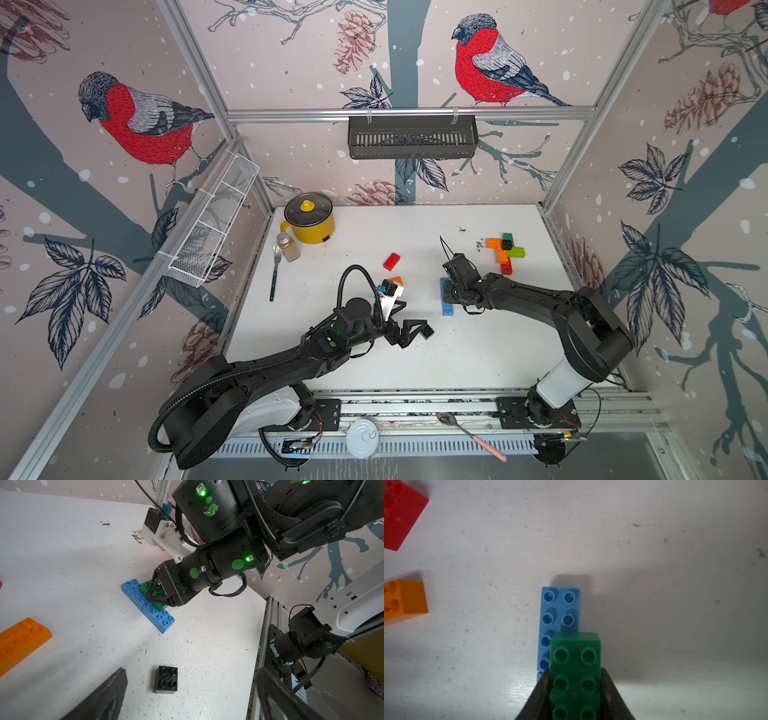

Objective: Assemble a small pinwheel with lego
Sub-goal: Assemble the lego brick with the lego brick.

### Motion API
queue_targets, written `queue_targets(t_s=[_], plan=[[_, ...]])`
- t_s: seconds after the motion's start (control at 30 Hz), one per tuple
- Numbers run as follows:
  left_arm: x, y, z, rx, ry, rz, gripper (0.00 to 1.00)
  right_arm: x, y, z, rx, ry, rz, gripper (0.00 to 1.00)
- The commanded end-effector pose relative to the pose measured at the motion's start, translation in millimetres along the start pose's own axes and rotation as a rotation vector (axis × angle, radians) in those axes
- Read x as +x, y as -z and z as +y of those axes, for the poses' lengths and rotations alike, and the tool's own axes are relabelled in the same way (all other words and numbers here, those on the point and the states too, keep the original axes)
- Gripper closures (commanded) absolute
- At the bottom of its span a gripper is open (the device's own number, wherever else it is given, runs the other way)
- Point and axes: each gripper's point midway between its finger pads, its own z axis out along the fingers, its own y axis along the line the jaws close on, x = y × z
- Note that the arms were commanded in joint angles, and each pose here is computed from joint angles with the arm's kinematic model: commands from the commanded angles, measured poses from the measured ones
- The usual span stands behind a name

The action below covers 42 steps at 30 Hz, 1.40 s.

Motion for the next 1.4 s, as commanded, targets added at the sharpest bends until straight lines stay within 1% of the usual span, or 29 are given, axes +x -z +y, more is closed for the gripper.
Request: queue_targets(t_s=[0.0, 0.17, 0.33, 0.6, 0.77, 0.87, 1.13, 1.37], plan=[[-14.5, 0.9, -5.5, 0.016, -0.025, -0.049, 0.03, 16.6, -3.9, -9.1, 0.039, 0.025, 0.053, 0.88], [-15.0, 1.8, -5.2, 0.011, -0.026, -0.052, 0.03, 25.7, -3.9, -12.8, 0.055, 0.048, 0.077, 0.88], [-16.0, 2.6, -5.4, 0.01, -0.028, -0.055, 0.03, 40.0, -11.0, -14.0, 0.054, 0.072, 0.139, 0.88], [-17.9, 5.0, -5.7, 0.006, -0.032, -0.064, 0.03, 69.4, -21.4, -23.3, 0.092, 0.088, 0.244, 0.89], [-20.0, 5.8, -5.8, 0.003, -0.033, -0.07, 0.03, 80.7, -22.6, -29.9, 0.128, 0.099, 0.277, 0.89], [-20.5, 6.4, -5.3, -0.002, -0.033, -0.071, 0.03, 71.1, -18.3, -27.6, 0.145, 0.106, 0.254, 0.89], [-20.5, 7.2, -0.3, -0.033, -0.031, -0.07, 0.03, 27.9, 2.4, -6.8, 0.1, 0.11, 0.15, 0.88], [-20.4, 7.6, 0.1, -0.036, -0.032, -0.069, 0.03, 18.2, 12.6, -20.5, 0.101, 0.117, 0.116, 0.86]])
